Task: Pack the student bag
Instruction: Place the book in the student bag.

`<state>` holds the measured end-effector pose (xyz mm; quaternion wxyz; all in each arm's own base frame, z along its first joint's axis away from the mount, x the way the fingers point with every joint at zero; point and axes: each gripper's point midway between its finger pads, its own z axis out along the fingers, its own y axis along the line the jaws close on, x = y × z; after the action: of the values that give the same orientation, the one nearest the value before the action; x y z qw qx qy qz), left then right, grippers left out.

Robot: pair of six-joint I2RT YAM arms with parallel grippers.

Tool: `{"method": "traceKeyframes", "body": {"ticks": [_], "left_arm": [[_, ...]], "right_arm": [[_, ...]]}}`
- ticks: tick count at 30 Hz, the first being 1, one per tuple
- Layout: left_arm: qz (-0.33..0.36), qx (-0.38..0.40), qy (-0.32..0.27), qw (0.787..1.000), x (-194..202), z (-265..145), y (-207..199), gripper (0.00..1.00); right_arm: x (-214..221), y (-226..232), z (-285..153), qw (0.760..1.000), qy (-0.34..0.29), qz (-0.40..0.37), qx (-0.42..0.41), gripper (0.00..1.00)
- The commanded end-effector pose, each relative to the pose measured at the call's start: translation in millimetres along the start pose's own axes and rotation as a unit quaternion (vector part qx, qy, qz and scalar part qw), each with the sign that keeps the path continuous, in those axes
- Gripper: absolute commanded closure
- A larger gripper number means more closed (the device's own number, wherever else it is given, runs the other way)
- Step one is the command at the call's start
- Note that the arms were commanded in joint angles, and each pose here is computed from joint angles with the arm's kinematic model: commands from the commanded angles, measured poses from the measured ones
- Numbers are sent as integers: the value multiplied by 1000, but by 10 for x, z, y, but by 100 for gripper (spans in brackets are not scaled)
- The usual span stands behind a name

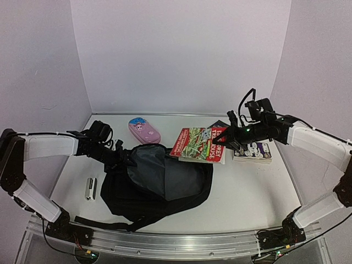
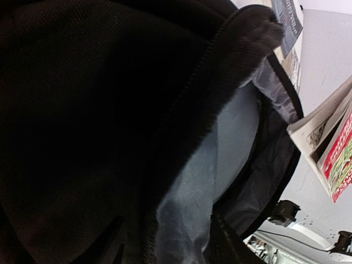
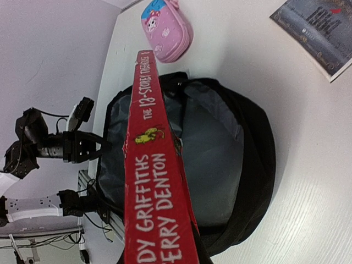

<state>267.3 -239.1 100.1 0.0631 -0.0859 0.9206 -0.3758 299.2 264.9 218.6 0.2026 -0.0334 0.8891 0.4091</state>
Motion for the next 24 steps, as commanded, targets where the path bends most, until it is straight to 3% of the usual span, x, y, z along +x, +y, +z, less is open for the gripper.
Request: {"method": "traceKeyframes", "body": {"ticks": [1,4,7,9,16,24], "left_arm": [[17,-10,-1,1000,-33,-5,-17,53],[23,0,2,1000,-33,-2,-66,60],[37,25,-2,999,-58,-42,-200,86],[57,49,-14,997,-88,-126,-353,97],[214,173,-85,957,-95,-797,-1206,100],[278,275,-80,917,3,-1145,-1762,100]], "right_arm": [[248,225,73,997,45,-16,-55,100],[333,102,187,998,59,-5,-38,100],[349,-31,272,998,60,6,-15,100],[361,-102,328,998,62,11,-2,100],[438,-7,522,996,80,10,-27,100],[382,208,747,994,92,3,-62,100]]}}
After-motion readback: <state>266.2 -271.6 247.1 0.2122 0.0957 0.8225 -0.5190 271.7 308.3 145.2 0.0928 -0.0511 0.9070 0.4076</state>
